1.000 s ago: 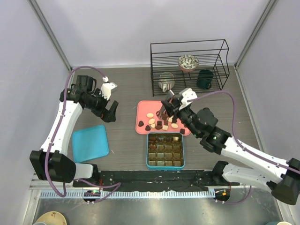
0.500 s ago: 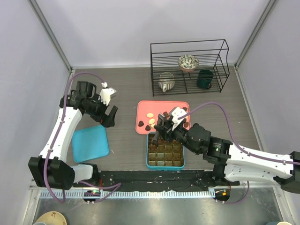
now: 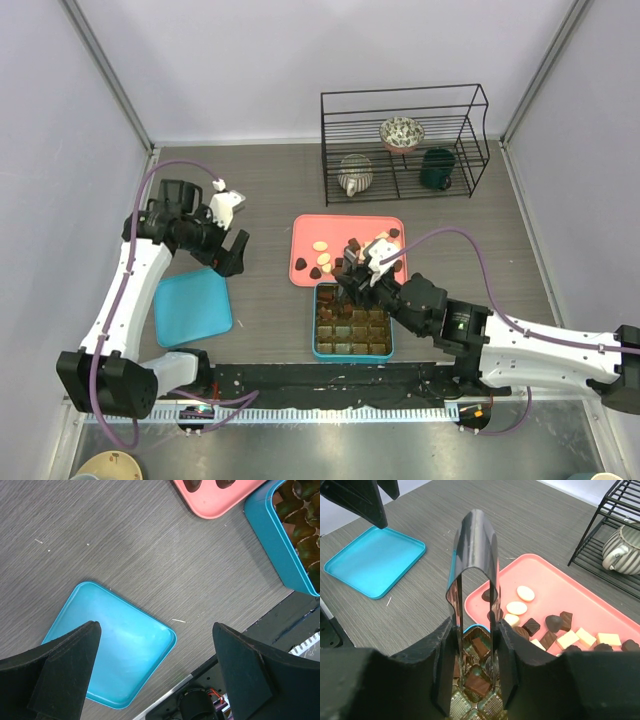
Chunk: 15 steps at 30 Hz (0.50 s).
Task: Pack the chocolate
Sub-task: Place the fake chocolate in the packing box.
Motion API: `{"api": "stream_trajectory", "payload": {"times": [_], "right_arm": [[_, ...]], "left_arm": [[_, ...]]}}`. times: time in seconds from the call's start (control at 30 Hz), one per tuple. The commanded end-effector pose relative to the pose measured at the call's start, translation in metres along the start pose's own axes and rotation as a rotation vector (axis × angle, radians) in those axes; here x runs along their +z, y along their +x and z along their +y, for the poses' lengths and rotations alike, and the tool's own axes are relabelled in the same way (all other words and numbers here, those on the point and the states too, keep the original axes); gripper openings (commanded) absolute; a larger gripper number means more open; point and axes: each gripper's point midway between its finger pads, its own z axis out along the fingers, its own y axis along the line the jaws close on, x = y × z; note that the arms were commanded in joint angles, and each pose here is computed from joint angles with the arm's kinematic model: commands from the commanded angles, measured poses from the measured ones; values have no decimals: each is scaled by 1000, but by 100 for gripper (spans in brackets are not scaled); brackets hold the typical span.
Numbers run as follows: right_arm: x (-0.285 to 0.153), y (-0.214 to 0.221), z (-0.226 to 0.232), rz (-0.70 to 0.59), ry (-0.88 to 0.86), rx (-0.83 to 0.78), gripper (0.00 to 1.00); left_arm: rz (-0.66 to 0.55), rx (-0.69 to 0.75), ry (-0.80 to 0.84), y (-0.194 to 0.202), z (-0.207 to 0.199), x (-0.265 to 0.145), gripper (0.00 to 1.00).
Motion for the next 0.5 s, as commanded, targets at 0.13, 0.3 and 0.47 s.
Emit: {"api": "stream_trajectory", "payload": {"times": [0.13, 0.3, 0.47], "right_arm": [[-3, -28, -5, -109, 29, 41, 43], [-3, -34, -4, -121, 19, 40, 46], [-3, -43, -4, -144, 22, 52, 40]], "left_arm": [[-38, -8, 3, -6, -4, -5, 100], [-35, -4, 4, -6, -5, -7, 100], [-40, 5, 4, -5, -6, -9, 100]]}}
